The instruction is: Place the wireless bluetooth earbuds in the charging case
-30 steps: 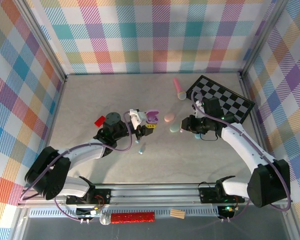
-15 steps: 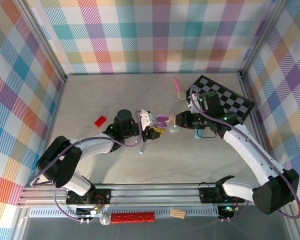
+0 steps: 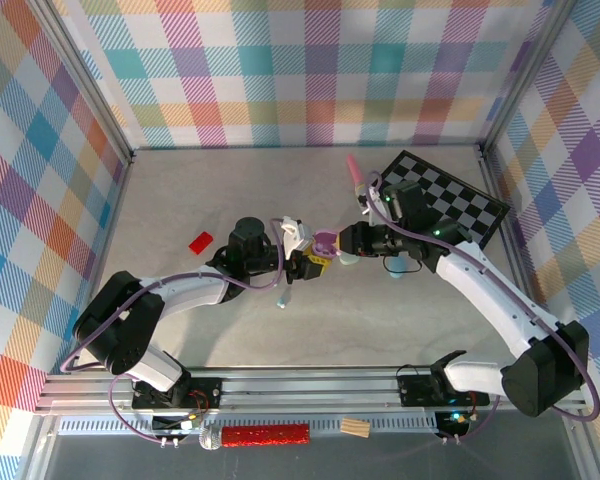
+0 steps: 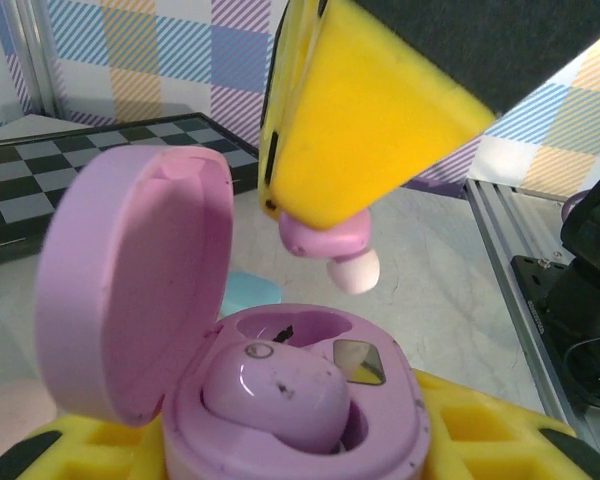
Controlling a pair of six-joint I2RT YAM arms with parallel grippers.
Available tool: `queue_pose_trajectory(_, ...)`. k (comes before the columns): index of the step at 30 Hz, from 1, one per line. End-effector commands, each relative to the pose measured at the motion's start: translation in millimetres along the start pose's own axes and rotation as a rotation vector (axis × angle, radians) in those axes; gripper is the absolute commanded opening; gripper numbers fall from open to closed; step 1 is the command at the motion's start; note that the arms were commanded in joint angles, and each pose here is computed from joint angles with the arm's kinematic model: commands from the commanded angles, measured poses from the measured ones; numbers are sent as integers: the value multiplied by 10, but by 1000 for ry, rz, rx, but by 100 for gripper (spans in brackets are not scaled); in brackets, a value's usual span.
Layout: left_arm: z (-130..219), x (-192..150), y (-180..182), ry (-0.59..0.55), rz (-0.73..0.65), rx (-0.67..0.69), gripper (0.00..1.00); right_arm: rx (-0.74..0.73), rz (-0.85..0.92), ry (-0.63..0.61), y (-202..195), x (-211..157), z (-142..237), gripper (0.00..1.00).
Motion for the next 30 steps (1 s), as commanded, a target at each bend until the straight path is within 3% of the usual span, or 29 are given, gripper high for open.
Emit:
queue_pose_trajectory(1,-55,84,-66,-5,-3,-57,41,42,30,-19,113,82,-7,21)
queue_pose_trajectory(24,-50,171,-116,-29,0,-91,40,26,58,-4,21,13,-194,23)
queue_pose_trajectory(30,-56,184,-115,-34,4,-95,40,18,89,-16,36,-3,-131,31)
Point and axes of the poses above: each hand's point on the last joint's axis, 136 mm out from that joint toward the fingers, its own z axis back along the fingers, its own y axis along the line the jaws close on, x = y × z, the point moved 6 cm from there along z, back along the fingers, and after that the axes turned 7 degrees about z, right-handed, at the moved point
